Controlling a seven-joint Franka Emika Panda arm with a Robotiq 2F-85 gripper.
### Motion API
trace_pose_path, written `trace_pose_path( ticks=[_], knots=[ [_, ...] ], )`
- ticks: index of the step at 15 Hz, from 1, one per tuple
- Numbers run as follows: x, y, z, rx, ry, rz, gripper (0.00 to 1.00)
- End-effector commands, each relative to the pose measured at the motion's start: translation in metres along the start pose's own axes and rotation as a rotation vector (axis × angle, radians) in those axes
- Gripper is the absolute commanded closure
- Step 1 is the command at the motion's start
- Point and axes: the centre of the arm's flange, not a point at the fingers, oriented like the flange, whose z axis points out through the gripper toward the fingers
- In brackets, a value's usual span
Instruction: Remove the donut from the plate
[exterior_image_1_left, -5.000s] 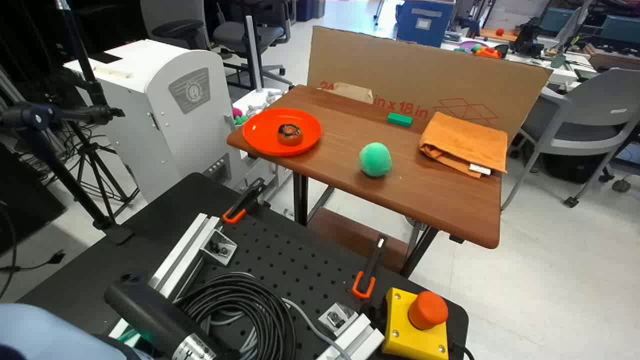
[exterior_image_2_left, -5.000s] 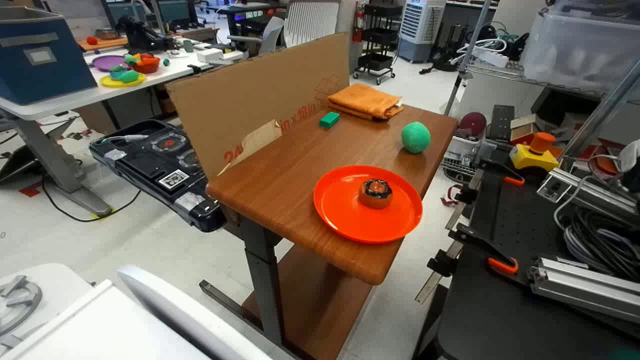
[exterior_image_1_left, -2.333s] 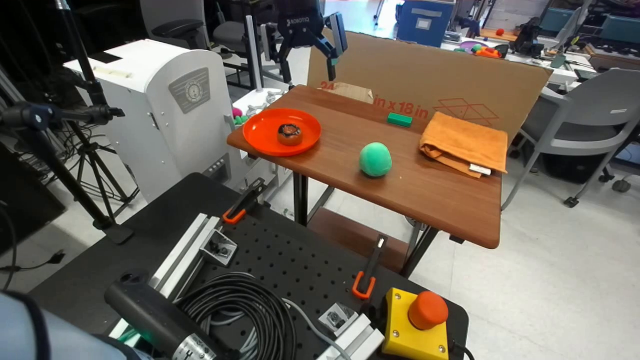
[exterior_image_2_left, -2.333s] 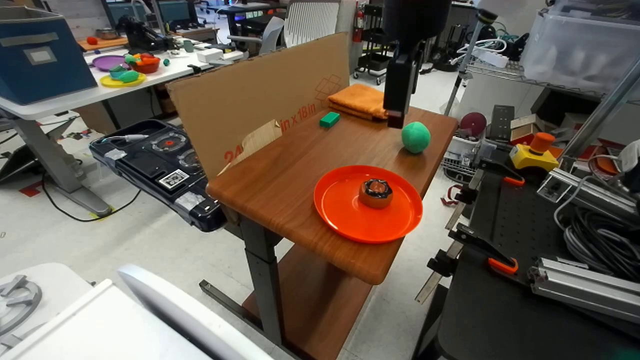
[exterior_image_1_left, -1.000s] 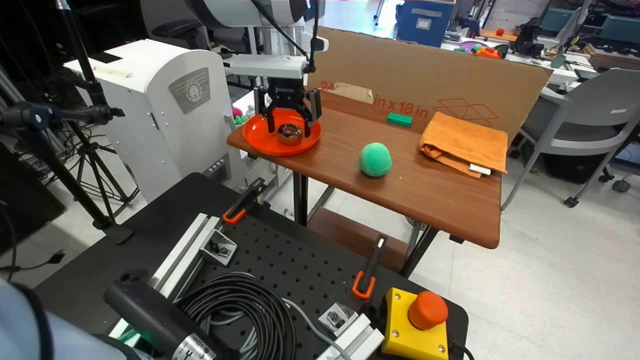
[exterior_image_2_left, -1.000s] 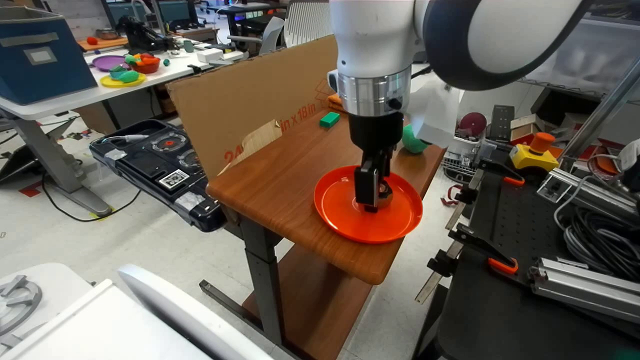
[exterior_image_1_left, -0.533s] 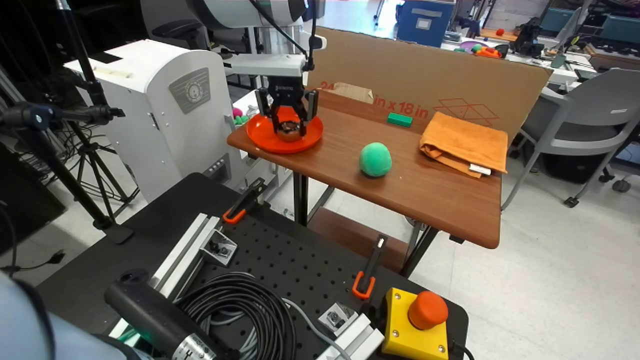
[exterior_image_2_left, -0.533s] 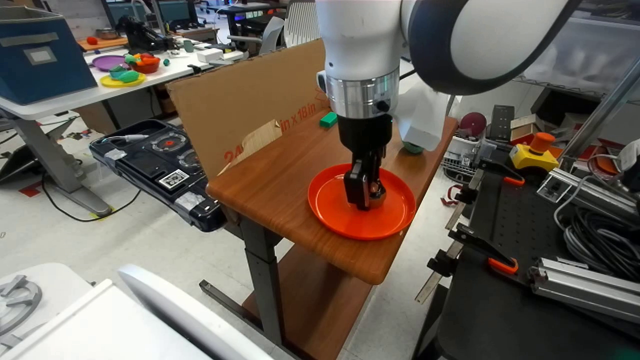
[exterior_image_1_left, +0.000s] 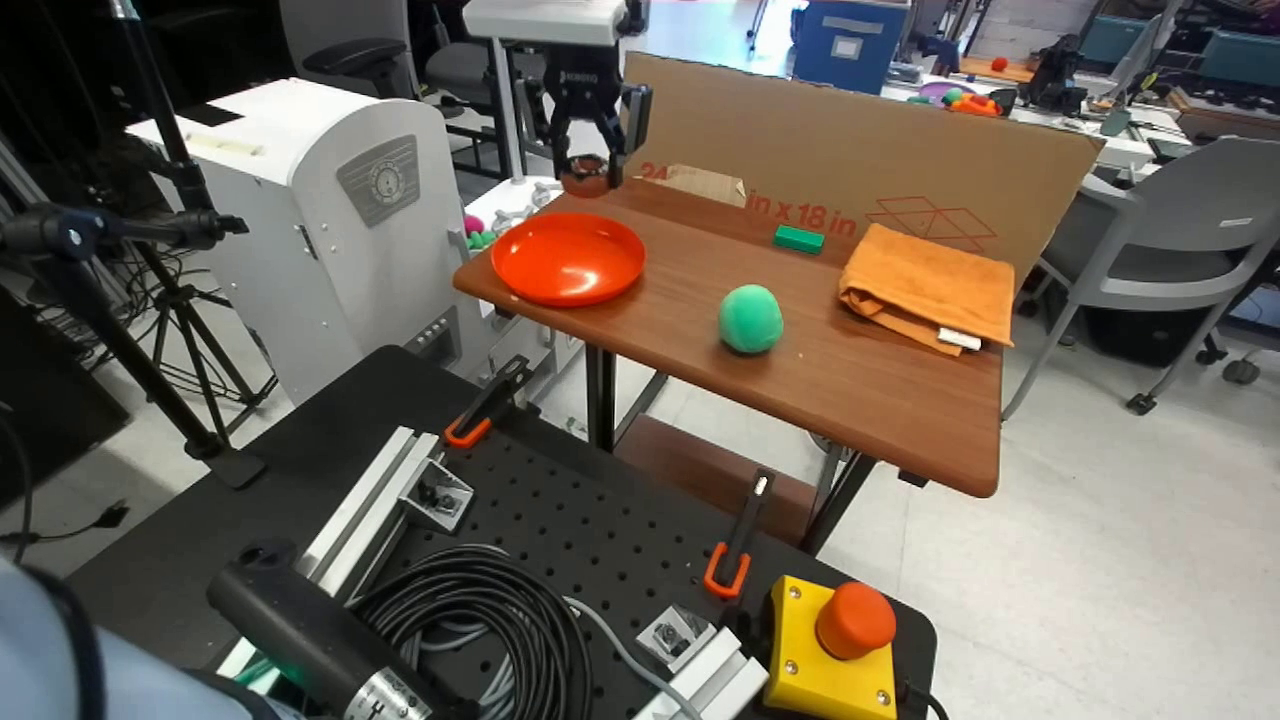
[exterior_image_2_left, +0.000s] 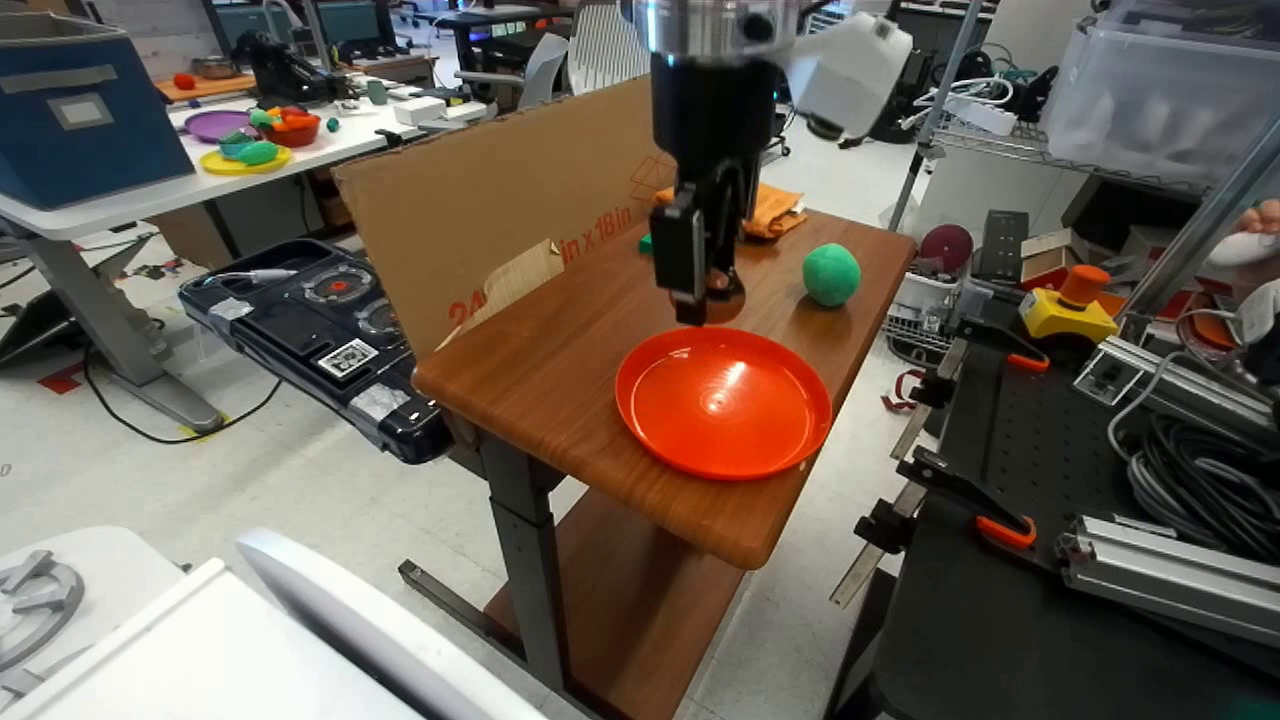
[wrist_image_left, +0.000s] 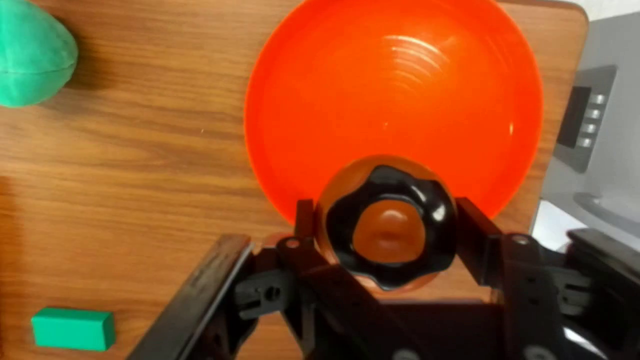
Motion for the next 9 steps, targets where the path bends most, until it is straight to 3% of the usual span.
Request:
trace_pose_path(
  ticks=[1, 4, 9],
  knots=[
    [0.055, 0.039, -0.03, 0.024, 0.001, 0.088, 0.58],
    [0.096, 0.08, -0.023, -0.001, -0.022, 0.171, 0.58],
    [0.146, 0.12, 0.037, -0.05, -0.118, 0.272, 0.58]
  ],
)
